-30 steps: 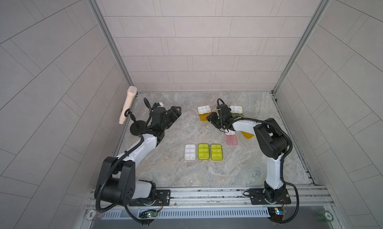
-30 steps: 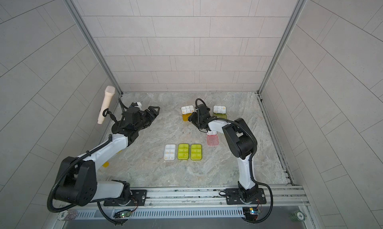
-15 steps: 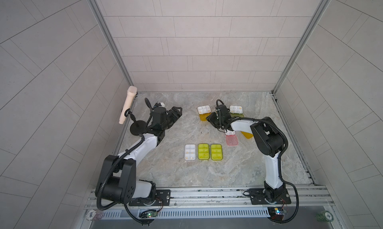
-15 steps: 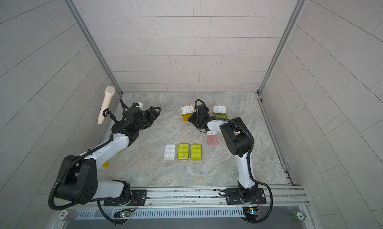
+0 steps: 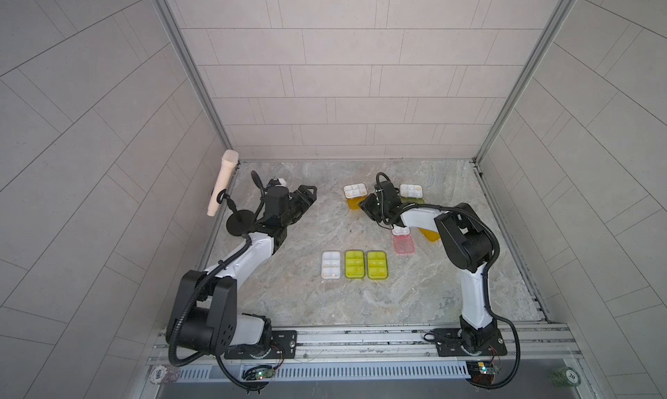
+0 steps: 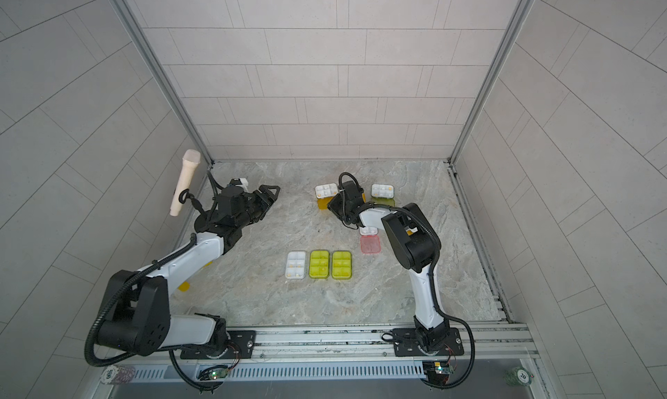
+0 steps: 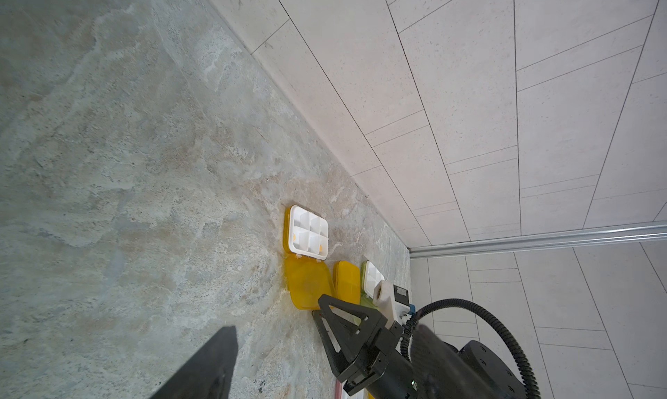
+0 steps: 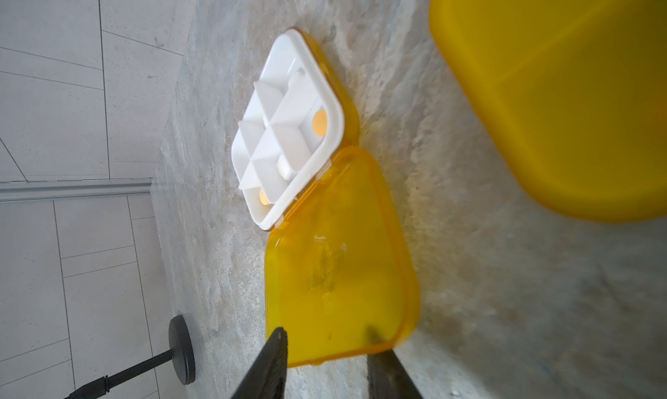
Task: Close pillboxes
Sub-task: Adjust the pillbox at the center of the board.
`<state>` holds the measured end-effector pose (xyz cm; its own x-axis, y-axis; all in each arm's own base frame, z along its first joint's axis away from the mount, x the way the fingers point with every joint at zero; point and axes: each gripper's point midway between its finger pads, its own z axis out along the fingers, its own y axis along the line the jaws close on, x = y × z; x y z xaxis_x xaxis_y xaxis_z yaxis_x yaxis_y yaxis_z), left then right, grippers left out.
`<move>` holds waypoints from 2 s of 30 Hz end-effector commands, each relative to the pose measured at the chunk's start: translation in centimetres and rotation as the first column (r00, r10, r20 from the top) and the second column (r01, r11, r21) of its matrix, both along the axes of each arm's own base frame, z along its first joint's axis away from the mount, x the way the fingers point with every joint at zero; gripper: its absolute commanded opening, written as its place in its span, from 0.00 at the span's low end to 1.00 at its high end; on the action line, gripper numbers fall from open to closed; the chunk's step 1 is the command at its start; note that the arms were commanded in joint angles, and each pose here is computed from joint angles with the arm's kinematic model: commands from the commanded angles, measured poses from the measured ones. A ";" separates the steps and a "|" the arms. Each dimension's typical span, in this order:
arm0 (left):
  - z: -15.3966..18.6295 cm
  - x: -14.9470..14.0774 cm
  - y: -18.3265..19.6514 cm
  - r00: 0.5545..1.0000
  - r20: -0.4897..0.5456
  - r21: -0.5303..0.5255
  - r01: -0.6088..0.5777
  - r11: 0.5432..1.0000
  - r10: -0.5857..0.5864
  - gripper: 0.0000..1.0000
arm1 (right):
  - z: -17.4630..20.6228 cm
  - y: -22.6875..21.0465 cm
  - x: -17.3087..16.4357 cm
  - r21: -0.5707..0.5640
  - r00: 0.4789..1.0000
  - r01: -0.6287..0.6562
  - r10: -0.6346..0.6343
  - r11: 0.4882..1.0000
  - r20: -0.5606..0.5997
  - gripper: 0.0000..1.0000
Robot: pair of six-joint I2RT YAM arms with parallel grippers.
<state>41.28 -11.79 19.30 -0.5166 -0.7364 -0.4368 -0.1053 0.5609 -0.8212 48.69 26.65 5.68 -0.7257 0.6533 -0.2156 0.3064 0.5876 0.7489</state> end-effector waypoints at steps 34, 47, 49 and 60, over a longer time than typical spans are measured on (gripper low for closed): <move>0.8 0.6 0.3 1.000 0.024 -0.044 -0.013 0.999 0.014 0.80 | -0.6 -1.0 1.3 0.049 0.995 0.096 -0.096 0.994 0.003 0.27; 0.6 0.7 0.1 1.000 0.016 -0.049 -0.006 0.999 0.007 0.80 | -0.7 -1.1 1.7 0.071 0.994 0.112 -0.112 0.991 0.000 0.22; 0.5 0.7 0.1 1.000 0.015 -0.049 -0.006 0.999 0.006 0.80 | -0.6 -1.0 1.8 0.080 0.993 0.114 -0.115 0.990 0.002 0.21; 0.5 0.8 0.2 1.000 0.015 -0.051 -0.006 0.999 0.007 0.80 | -0.8 -0.9 1.7 0.095 0.993 0.118 -0.118 0.988 -0.010 0.21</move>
